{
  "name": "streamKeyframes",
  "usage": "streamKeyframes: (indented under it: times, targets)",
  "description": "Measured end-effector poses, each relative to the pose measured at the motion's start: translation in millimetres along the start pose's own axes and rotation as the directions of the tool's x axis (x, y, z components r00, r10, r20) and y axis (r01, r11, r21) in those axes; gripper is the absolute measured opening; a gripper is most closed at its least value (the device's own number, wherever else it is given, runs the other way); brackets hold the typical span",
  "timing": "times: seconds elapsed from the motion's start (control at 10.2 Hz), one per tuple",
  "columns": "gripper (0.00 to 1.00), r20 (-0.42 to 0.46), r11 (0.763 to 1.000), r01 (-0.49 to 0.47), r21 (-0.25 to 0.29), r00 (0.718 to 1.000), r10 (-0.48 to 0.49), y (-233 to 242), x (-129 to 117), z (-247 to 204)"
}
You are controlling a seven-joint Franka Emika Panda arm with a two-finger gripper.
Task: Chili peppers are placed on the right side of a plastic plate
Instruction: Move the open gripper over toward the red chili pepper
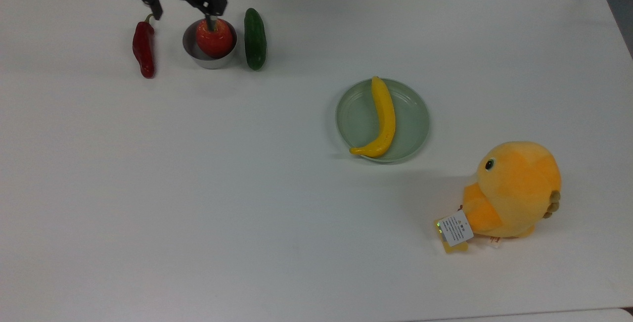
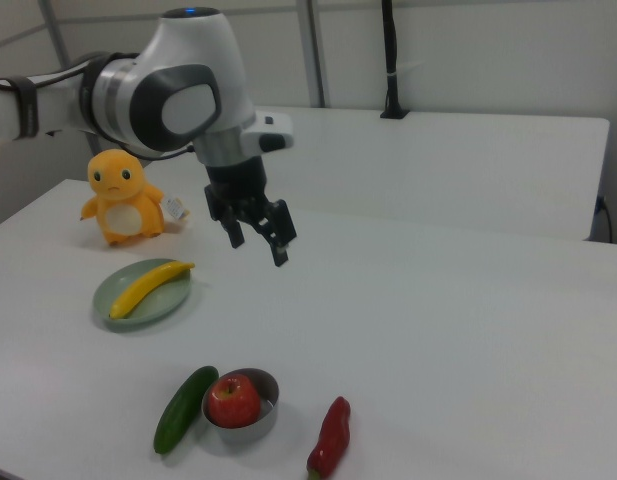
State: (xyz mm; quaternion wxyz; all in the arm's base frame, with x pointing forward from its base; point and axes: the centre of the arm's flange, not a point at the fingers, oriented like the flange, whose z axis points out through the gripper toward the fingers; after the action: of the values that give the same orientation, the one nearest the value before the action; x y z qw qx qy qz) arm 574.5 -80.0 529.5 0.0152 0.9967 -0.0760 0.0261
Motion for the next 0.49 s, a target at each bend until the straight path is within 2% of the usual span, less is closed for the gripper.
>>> streamKeyframes:
  times: [0.2, 0.49]
  targets:
    - [1.0, 0.041, 1.0, -0.007, -0.028, 0.999, 0.008, 31.9, -4.5, 17.5]
    - [1.0, 0.122, 0.995, 0.071, -0.068, 0.991, -0.062, 71.7, -16.8, 51.4]
